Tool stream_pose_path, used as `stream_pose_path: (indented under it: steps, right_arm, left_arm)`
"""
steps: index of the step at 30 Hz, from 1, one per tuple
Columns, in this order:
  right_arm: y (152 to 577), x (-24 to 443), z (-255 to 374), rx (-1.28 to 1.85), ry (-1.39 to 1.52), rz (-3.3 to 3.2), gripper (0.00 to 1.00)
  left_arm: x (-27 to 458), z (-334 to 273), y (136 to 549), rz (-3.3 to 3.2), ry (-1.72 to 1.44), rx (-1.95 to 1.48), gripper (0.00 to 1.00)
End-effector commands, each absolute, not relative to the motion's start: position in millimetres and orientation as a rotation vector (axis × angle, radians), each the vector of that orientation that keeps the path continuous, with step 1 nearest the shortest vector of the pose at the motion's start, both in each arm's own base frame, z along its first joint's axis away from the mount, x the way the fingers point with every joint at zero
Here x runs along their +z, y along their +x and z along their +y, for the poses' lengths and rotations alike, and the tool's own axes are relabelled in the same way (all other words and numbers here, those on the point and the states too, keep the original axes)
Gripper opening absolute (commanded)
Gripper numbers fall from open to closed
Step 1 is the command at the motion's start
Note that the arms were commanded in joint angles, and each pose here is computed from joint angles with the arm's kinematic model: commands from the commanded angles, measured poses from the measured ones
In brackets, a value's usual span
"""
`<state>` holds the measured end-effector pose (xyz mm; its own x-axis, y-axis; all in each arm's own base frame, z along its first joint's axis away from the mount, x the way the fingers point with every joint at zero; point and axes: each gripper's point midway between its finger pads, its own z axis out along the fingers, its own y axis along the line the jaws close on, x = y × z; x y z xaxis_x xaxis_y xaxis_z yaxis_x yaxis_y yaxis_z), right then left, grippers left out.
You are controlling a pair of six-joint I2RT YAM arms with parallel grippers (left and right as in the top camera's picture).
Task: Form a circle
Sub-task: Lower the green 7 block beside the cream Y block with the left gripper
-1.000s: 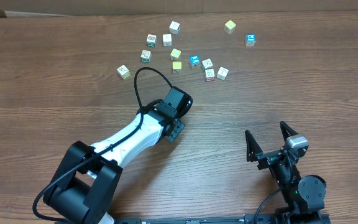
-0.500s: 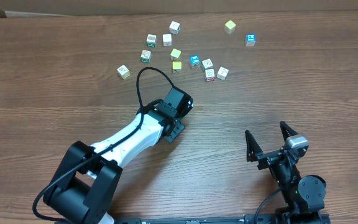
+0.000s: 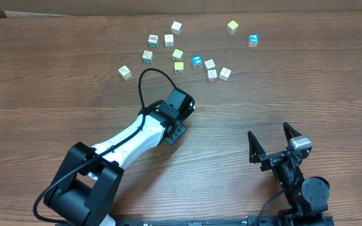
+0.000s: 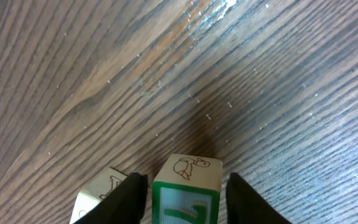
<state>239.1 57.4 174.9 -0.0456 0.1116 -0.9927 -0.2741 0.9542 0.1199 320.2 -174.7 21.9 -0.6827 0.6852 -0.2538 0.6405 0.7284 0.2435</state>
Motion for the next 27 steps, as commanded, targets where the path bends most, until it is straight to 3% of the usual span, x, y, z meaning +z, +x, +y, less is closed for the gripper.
stream_pose_path:
  steps: [1, 12, 27]
  right_arm:
    - [239.6, 173.0, 55.9, 0.305, -0.126, 1.584, 1.00]
    - [239.6, 172.9, 55.9, 0.305, -0.126, 1.584, 1.00]
    - [239.6, 172.9, 55.9, 0.305, -0.126, 1.584, 1.00]
  left_arm:
    - [19.4, -169.5, 320.4, 2.610, 1.040, 0.217, 0.41]
    - [19.6, -169.9, 321.0, 2.607, 1.039, 0.216, 0.34]
    - [20.1, -164.2, 321.6, 2.601, 1.058, 0.265, 0.34]
